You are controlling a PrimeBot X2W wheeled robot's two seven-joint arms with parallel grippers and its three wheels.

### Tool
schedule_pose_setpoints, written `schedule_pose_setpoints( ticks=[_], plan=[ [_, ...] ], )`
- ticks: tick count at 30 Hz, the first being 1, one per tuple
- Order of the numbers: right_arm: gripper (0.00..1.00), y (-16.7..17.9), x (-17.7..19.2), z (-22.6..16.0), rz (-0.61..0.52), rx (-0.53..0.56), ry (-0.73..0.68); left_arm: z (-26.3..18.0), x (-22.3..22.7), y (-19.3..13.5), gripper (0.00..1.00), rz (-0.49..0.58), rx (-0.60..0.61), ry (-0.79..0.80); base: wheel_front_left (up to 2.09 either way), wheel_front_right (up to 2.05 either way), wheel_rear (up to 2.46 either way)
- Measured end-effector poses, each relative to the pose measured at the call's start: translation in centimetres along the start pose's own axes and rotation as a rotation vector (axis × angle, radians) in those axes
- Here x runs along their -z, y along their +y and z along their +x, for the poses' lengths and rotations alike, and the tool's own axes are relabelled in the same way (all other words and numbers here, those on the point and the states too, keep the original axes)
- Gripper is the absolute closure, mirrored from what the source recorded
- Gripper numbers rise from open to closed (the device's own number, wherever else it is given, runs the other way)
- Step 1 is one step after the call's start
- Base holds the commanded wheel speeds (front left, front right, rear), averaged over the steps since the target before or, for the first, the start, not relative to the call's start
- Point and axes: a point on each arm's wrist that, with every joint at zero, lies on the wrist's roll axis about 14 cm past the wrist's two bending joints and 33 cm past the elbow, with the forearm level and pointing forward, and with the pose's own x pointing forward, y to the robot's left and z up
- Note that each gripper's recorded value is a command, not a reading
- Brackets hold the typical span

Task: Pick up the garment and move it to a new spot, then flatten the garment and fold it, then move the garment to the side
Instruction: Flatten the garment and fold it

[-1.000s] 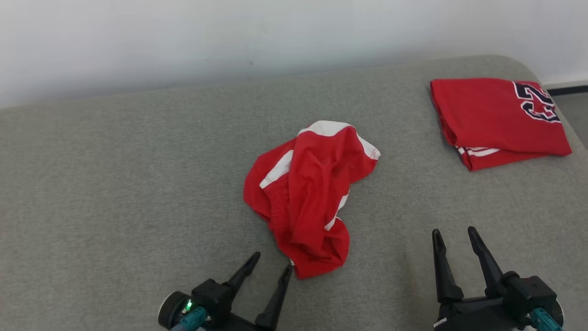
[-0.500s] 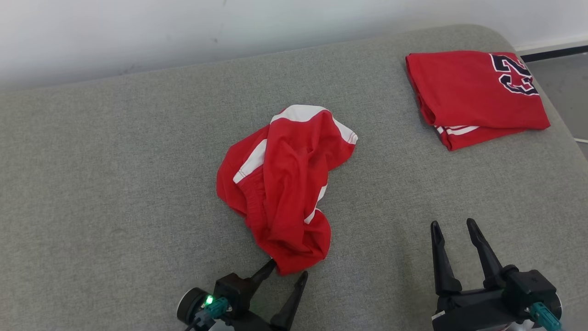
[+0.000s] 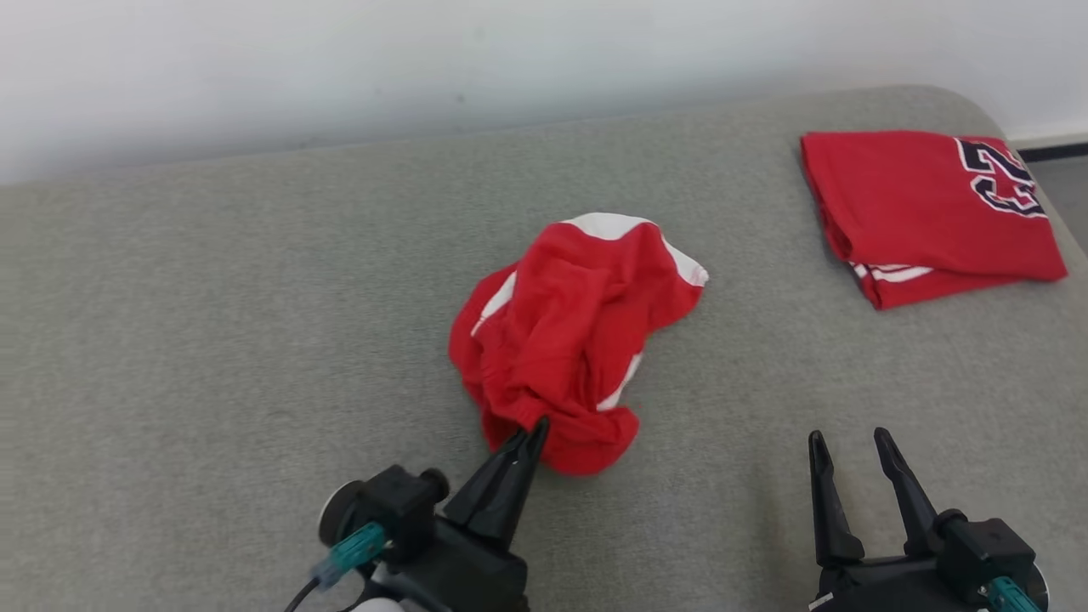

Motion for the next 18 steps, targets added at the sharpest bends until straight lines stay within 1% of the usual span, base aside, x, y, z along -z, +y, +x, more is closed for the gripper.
schedule_pose_setpoints(
  ticks=[4, 5, 7, 11, 14, 18],
  plan=[
    [0.00, 1.2, 0.0, 0.5, 0.008, -0.038, -0.002, -2.8, -1.7, 1.9, 1.00, 0.043, -0.066, -0.043, 0.00, 0.00, 0.00],
    [0.00, 1.2, 0.0, 0.5, 0.008, -0.038, -0.002, -2.8, -1.7, 1.9, 1.00, 0.043, -0.066, -0.043, 0.00, 0.00, 0.00],
    [0.00, 2.0, -0.1, 0.9, 0.010, -0.062, -0.009, -4.6, -2.2, 3.1, 1.00, 0.058, -0.114, -0.054, 0.00, 0.00, 0.00],
    [0.00, 3.5, 0.0, 1.7, 0.014, -0.108, -0.008, -8.8, -1.7, 5.0, 1.00, 0.081, -0.220, -0.029, 0.00, 0.00, 0.00],
    [0.00, 4.6, 0.1, 2.2, 0.017, -0.142, -0.007, -11.9, -0.8, 5.7, 1.00, 0.087, -0.280, 0.010, 0.00, 0.00, 0.00],
    [0.00, 5.8, 0.1, 2.7, 0.020, -0.176, -0.006, -14.0, -0.7, 6.1, 1.00, 0.090, -0.329, 0.017, 0.00, 0.00, 0.00]
  ],
)
